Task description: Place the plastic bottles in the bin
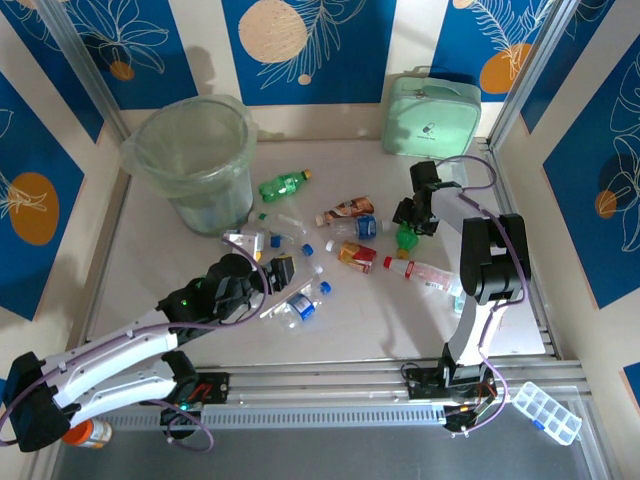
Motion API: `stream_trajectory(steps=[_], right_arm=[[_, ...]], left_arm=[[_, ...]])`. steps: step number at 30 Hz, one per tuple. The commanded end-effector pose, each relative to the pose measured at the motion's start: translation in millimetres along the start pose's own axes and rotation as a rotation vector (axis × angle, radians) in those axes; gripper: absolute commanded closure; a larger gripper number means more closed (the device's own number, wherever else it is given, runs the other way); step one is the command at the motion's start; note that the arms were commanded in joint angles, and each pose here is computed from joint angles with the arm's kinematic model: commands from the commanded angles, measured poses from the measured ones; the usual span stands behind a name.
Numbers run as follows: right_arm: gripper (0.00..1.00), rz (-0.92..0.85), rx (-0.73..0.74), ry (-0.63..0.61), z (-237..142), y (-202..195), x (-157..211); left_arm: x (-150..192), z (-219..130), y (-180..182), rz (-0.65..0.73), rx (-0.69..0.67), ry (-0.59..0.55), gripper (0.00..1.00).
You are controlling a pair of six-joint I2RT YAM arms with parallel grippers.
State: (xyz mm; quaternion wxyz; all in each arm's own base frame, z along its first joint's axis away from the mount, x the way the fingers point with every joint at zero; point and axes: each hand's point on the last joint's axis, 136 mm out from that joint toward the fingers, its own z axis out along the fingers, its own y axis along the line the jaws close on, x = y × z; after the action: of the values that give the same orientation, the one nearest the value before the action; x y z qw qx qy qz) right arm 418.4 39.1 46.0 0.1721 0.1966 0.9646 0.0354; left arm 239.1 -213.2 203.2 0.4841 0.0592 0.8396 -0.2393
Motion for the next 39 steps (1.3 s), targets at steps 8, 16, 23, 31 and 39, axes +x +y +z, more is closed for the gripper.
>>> stream_trajectory(steps=[8,16,23,31,39], right_arm=[[0.44,0.011,-0.091,-0.076,-48.5,13.2,-13.4],[0.46,-0.029,-0.245,-0.278,-135.5,46.8,-7.7],[0.46,-0.128,-0.598,-0.381,-199.6,101.5,46.1],[0.46,-0.205,-0.868,-0.415,-230.0,125.1,104.1],[0.46,-0.279,-1.096,-0.406,-238.9,145.5,147.4]], left_arm=[[0.0,0.2,6.9,-0.008,-0.038,-0.018,0.18],[0.4,3.1,2.6,-0.017,0.003,-0.051,0.16],[13.1,12.7,-31.4,0.051,0.188,-0.011,0.15],[31.8,12.1,-100.5,0.101,0.576,0.058,0.05],[46.4,15.2,-129.0,0.106,0.75,0.104,0.02]])
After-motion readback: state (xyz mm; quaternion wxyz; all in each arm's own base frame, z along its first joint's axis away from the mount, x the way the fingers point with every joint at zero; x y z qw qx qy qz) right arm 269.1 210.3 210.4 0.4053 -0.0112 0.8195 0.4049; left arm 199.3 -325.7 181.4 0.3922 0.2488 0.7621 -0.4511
